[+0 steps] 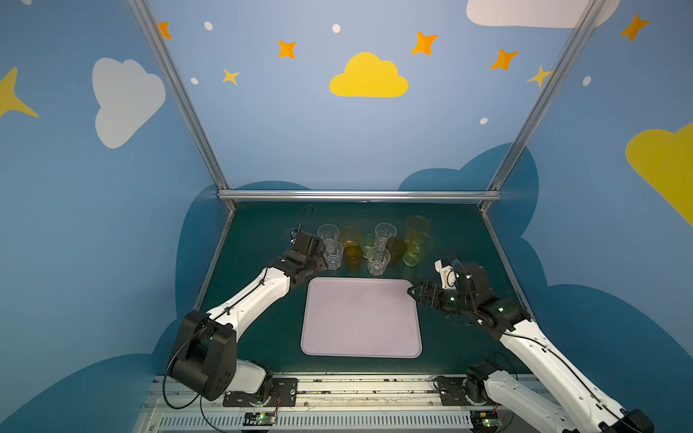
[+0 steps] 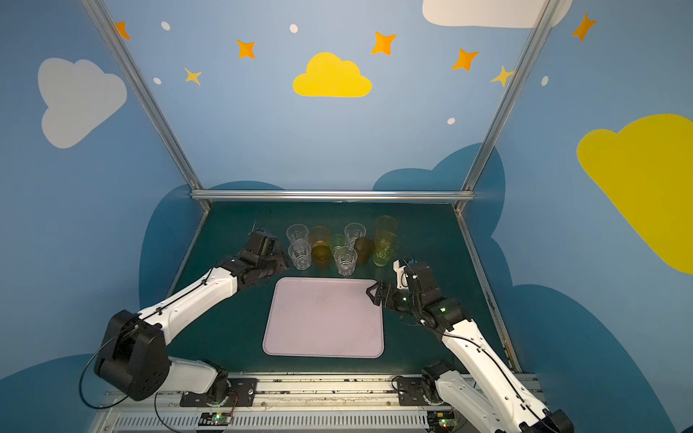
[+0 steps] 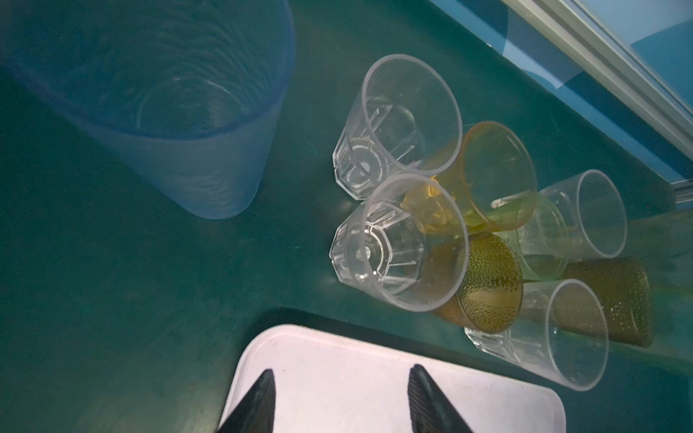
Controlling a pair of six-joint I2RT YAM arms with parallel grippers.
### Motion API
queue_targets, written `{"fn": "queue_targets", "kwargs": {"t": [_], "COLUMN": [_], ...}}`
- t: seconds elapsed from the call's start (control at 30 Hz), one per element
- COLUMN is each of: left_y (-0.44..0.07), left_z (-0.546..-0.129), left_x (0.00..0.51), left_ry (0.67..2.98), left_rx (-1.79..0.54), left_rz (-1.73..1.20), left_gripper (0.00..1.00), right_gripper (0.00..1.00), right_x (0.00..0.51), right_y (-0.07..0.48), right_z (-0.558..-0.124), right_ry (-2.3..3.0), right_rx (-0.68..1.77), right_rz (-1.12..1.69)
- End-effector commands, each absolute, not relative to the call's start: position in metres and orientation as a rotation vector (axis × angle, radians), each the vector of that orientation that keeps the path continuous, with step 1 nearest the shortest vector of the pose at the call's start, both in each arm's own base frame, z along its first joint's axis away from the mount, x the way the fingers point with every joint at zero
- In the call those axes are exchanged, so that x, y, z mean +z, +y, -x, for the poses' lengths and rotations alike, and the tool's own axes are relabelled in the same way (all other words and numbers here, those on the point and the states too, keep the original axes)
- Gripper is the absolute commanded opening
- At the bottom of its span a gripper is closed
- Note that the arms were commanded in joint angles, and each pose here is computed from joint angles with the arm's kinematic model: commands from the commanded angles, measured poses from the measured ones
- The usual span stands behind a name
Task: Place the glasses into the tray
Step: 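Lower open left gripper around the nearer clear faceted glass and close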
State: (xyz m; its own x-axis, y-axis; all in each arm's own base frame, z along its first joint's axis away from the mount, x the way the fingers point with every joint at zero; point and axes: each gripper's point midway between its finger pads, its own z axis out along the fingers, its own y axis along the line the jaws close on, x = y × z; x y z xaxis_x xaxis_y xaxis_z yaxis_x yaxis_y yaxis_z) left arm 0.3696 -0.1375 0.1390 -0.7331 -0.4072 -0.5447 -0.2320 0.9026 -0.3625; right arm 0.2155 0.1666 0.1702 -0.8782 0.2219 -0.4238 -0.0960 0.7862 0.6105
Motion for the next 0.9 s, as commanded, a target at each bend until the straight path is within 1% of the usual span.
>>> {"fn": "queue_targets", "kwargs": {"t": [0.0, 0.1, 0.17, 0.27, 0.3, 0.47, 0.5, 0.8, 0.87], "left_y": [-0.137, -0.138, -0.139, -0.140, -0.139, -0.139, -0.139, -0.139, -0.139], "left_z": [-0.383, -0.393, -0.399, -0.404, -0.406, -0.410, -0.411, -0.418, -0.419], "left_x": [0.143, 0.139, 0.135, 0.129, 0.127, 0.117, 0.114, 0.103, 0.102], "left_ry": [2.422, 2.444, 2.461, 2.490, 2.499, 2.530, 2.535, 2.561, 2.564], "left_rx": [-0.322, -0.295, -0.289, -0.275, -0.267, -0.242, -0.239, -0.216, -0.216], "left_rz": [0.432, 0.426, 0.424, 0.421, 0.418, 0.415, 0.412, 0.410, 0.407], "left_gripper": [0.54, 0.50, 0.43, 0.41, 0.38, 0.37, 0.35, 0.35, 0.33], "right_gripper": [0.86, 0.86, 0.86, 0.86, 0.86, 0.86, 0.86, 0.86, 0.86], "right_x": [0.175, 0.176, 0.175, 0.173, 0.171, 0.163, 0.162, 0.157, 0.155], "right_y": [0.158, 0.148, 0.145, 0.144, 0.144, 0.147, 0.147, 0.148, 0.147], "right_z": [-0.219, -0.223, -0.225, -0.227, -0.227, -0.229, -0.230, -0.230, -0.230], "right_ry": [2.460, 2.438, 2.430, 2.430, 2.440, 2.478, 2.484, 2.503, 2.506], "right_rx": [0.832, 0.758, 0.733, 0.717, 0.710, 0.704, 0.702, 0.700, 0.696], "right_rz": [-0.098, -0.119, -0.124, -0.120, -0.118, -0.120, -0.121, -0.124, -0.128]}}
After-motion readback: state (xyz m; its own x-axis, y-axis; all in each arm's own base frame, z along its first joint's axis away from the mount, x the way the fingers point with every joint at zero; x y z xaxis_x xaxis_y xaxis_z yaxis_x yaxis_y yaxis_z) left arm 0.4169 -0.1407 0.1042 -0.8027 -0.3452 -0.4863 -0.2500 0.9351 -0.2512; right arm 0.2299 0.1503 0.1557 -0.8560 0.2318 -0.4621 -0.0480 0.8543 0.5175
